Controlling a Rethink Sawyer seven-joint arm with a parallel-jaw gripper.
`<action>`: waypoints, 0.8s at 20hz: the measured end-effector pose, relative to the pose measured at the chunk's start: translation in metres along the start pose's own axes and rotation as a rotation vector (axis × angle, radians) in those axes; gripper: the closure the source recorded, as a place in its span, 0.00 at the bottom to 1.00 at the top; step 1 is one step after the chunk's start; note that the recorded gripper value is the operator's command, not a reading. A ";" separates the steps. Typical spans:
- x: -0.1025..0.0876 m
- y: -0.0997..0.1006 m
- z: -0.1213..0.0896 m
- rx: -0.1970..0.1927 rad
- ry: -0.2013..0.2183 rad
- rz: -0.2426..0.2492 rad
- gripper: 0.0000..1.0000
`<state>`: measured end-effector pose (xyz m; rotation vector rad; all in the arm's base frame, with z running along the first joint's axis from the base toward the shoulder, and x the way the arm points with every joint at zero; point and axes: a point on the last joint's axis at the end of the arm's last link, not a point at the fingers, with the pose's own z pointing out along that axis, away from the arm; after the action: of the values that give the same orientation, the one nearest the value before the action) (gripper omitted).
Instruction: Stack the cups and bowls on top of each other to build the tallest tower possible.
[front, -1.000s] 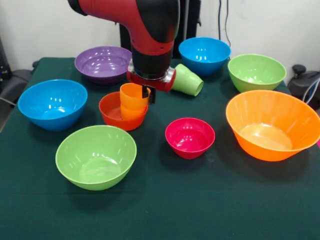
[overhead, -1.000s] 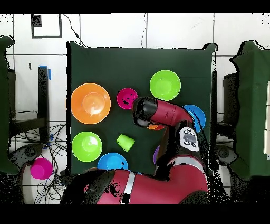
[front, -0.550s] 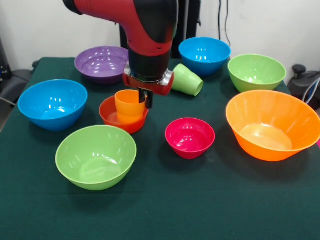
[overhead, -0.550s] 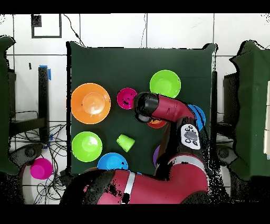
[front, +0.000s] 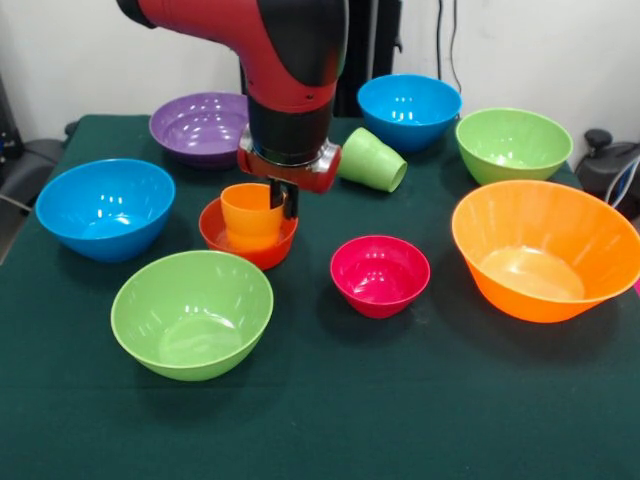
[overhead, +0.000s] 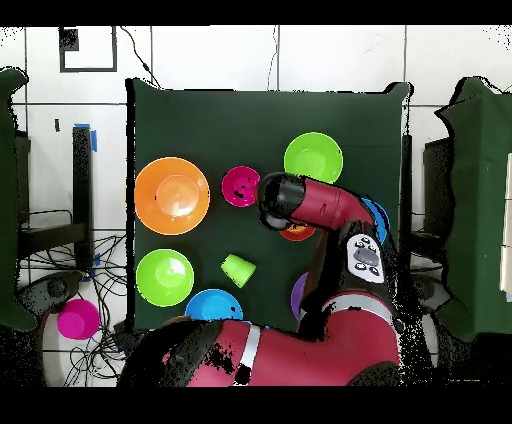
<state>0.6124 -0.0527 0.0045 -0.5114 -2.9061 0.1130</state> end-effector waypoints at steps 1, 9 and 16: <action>0.000 -0.001 0.001 0.000 0.002 0.002 1.00; -0.003 -0.020 0.008 -0.004 0.015 0.033 0.00; 0.001 -0.033 0.013 0.020 0.023 0.034 0.00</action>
<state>0.5981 -0.0841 -0.0044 -0.5547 -2.8716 0.1403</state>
